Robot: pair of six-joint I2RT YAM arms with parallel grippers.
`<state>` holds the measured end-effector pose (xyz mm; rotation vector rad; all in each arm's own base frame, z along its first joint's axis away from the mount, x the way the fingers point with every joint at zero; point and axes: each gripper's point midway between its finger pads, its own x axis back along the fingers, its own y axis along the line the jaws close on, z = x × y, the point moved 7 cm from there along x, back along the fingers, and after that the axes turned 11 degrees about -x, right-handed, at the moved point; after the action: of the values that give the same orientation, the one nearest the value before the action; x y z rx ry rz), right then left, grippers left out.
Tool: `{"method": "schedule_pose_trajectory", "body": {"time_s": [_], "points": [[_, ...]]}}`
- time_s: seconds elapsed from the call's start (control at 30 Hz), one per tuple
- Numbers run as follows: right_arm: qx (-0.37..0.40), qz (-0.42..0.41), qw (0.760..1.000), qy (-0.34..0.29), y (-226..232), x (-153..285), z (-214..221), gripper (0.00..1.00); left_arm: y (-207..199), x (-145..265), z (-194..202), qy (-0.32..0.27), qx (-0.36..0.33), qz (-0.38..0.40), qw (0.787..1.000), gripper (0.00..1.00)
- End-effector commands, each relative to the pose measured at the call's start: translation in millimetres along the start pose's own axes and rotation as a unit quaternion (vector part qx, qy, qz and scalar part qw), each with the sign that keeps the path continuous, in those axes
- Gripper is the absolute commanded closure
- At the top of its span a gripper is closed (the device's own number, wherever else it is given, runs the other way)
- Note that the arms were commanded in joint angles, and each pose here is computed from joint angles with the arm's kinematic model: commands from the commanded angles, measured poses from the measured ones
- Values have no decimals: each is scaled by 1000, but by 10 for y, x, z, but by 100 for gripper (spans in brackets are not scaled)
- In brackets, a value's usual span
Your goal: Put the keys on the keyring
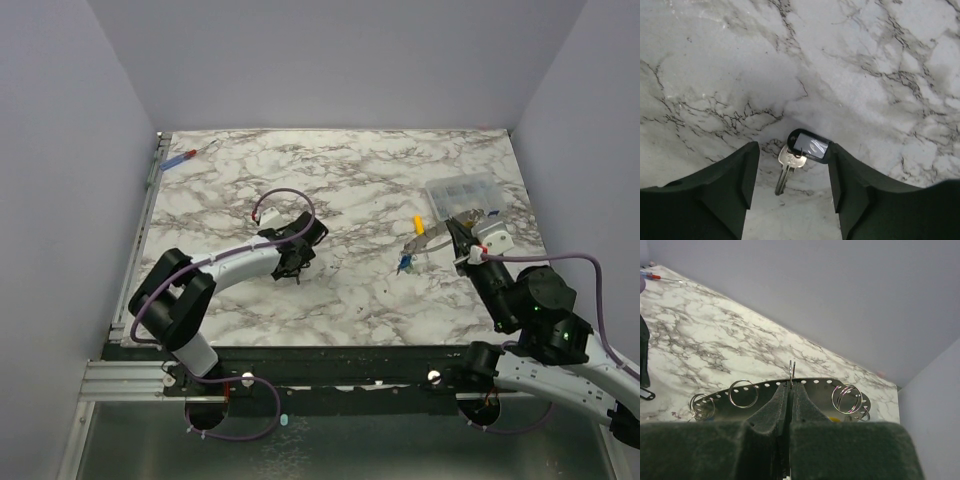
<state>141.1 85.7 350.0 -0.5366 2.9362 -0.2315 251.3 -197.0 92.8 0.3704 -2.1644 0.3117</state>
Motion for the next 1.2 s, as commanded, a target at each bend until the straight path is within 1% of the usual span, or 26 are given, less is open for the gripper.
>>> {"method": "schedule_pose_trajectory", "body": {"time_s": [0.0, 0.1, 0.27, 0.33, 0.47, 0.6, 0.8, 0.87, 0.97, 1.17], "points": [[-28, -10, 999, -21, 50, -42, -79, 99, -25, 217, -165, -20, -18, 23, 999, 27], [-31, -12, 999, -20, 66, -51, -68, 99, 27, 259, -150, -15, -17, 20, 1000, 28], [-30, -15, 999, -19, 91, -65, -39, 99, 101, 268, -90, -7, -7, 18, 1000, 42], [-30, -17, 999, -18, 105, -72, -27, 99, 80, 258, -92, -6, -16, 24, 1000, 47], [-29, -17, 999, -17, 116, -79, -8, 99, -28, 233, -102, -6, -49, 41, 998, 52], [-29, -16, 999, -17, 111, -73, 1, 99, -98, 148, -62, 9, -83, 40, 996, 62], [-28, -14, 999, -16, 89, -49, 10, 99, -127, 67, 2, 23, -99, 35, 994, 66], [-27, -14, 999, -16, 88, -46, 17, 99, -137, 58, 9, 22, -103, 34, 994, 68], [-27, -14, 999, -15, 88, -44, 26, 99, -141, 52, 1, 19, -104, 32, 994, 73], [-27, -14, 999, -14, 89, -44, 29, 100, -136, 29, 14, 19, -107, 28, 994, 78]]}}
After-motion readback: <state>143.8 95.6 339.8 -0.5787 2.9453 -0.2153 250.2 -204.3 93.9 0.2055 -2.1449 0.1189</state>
